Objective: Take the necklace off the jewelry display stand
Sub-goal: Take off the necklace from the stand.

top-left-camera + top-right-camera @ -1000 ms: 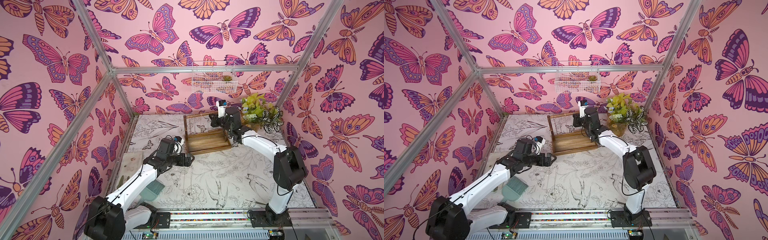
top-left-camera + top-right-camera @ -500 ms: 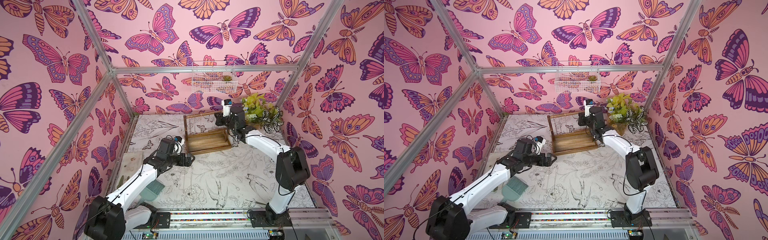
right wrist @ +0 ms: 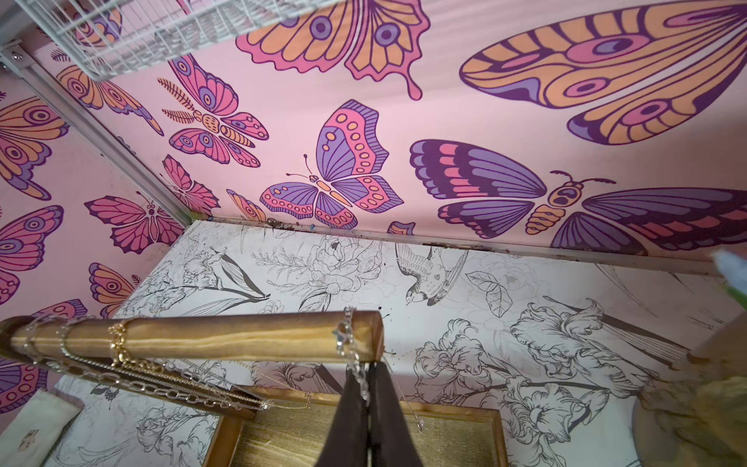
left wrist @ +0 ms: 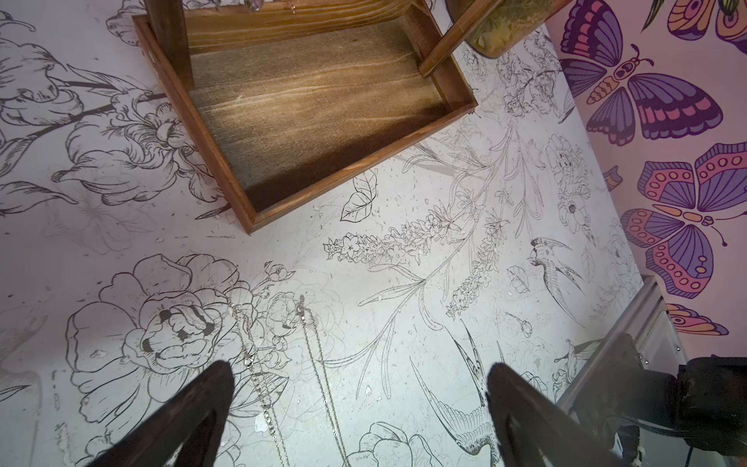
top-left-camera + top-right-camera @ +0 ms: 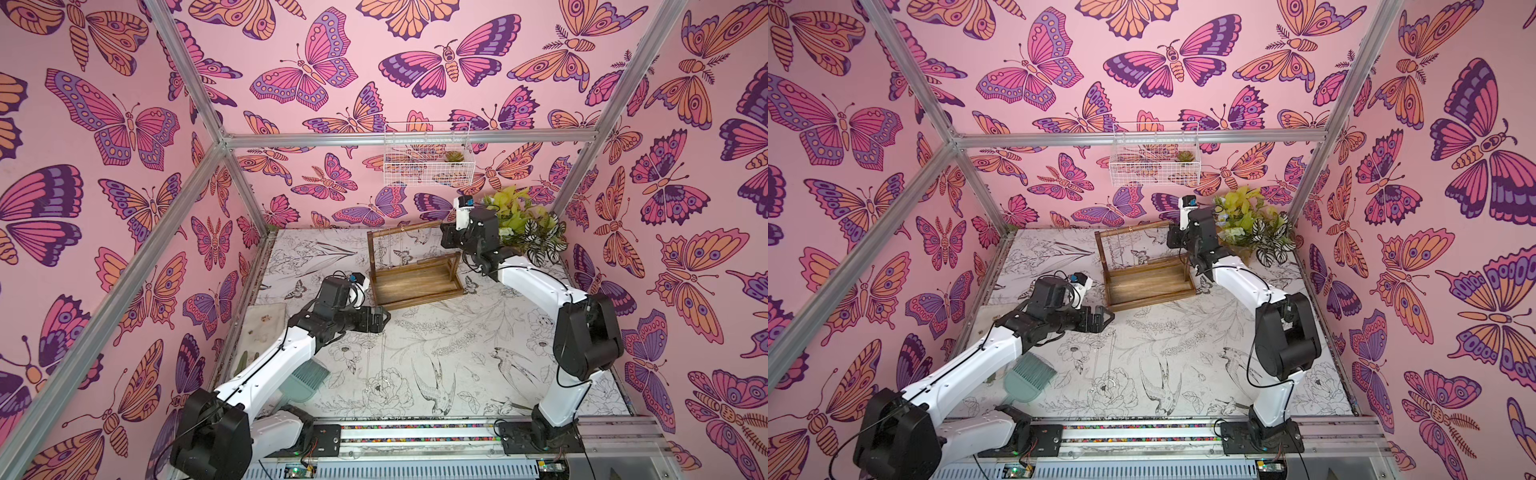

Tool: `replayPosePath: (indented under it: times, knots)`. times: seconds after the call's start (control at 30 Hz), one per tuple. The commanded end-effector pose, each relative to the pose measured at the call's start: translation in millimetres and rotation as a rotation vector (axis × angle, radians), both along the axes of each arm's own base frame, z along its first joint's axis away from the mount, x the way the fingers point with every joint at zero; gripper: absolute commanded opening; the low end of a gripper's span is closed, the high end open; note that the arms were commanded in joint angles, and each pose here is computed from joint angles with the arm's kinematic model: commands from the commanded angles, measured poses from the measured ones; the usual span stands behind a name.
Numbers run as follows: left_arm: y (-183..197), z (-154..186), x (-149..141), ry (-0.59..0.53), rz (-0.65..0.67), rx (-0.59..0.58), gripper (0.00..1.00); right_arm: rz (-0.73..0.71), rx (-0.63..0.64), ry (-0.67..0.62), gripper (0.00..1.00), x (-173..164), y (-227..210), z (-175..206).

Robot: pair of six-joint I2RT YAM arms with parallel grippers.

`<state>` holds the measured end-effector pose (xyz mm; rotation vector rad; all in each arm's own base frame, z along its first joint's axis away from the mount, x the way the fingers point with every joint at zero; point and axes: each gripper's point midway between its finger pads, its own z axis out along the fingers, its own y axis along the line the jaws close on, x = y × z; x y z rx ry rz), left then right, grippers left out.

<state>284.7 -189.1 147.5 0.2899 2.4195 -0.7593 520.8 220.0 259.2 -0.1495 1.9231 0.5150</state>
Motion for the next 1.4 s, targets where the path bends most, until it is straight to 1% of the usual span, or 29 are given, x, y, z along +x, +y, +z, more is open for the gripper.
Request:
replayPosePath:
  times: [0.0,0.27,0.5,0.83,1.07,1.37]
  knots:
    - [-3,3,2,-0.006,-0.011,-0.018,1.0,-0.018,-0.005,-0.058,0.04,2,-6,29]
    - [-2,3,0,-0.006,-0.007,-0.02,1.0,-0.05,-0.003,-0.067,0.04,6,-17,34]
    - [-3,5,0,-0.011,-0.015,-0.022,1.0,-0.064,-0.012,-0.096,0.04,4,-26,50]
    - [-8,7,4,-0.018,-0.035,-0.02,1.0,-0.042,-0.024,-0.141,0.04,-5,-25,89]
    - [-15,10,6,-0.023,-0.059,-0.034,1.0,-0.048,-0.026,-0.175,0.04,-12,-29,124]
    - [-27,23,11,-0.059,-0.113,-0.058,1.0,-0.01,-0.015,-0.192,0.04,-28,-21,158]
